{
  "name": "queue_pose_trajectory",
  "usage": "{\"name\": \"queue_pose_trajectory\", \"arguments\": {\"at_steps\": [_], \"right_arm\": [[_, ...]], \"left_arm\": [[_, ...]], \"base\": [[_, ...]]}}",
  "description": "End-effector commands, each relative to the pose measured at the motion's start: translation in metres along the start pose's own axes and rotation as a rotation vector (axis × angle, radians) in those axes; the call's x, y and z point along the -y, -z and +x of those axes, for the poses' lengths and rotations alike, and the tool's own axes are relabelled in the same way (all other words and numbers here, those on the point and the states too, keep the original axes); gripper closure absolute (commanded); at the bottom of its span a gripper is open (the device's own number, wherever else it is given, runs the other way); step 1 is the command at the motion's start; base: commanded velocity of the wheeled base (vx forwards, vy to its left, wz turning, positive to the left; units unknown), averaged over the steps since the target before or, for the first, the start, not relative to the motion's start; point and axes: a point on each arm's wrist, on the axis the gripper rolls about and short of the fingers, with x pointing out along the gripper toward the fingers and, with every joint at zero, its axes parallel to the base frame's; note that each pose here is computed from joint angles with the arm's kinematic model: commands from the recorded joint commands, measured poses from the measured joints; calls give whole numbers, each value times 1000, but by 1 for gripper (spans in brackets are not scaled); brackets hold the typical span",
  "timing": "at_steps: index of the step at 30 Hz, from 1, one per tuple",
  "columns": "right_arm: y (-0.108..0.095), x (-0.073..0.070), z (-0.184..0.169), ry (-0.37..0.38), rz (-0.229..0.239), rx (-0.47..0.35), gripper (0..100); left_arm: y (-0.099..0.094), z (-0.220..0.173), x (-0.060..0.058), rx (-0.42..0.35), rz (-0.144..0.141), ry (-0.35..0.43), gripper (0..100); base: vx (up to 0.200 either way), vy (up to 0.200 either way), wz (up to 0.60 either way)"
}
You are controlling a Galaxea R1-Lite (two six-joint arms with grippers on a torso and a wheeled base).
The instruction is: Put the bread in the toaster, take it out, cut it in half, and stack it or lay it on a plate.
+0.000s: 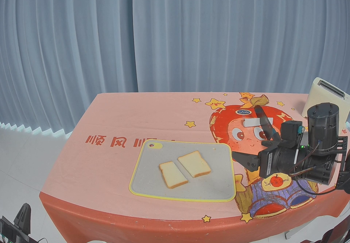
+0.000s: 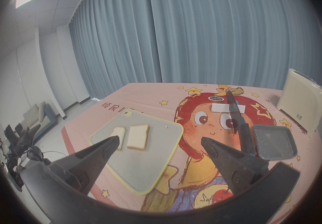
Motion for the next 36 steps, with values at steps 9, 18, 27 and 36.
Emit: {"name": "queue_pose_trajectory", "arguments": {"at_steps": [9,18,27,36], "right_arm": [[-8,-2,23,20,-3,-15,0],[-23,-4,43,39,-21,-31,0],[-22,-16,83,44,-61,-128,0],[-14,-23,109,44,-76,-169,0]], "left_arm": [[5,1,0,-12,0,-1,100],[5,1,0,-12,0,-1,100],[5,1,0,-12,0,-1,100],[5,1,0,-12,0,-1,100]], "base": [[0,0,0],[0,0,0],[0,0,0],[0,0,0]]}}
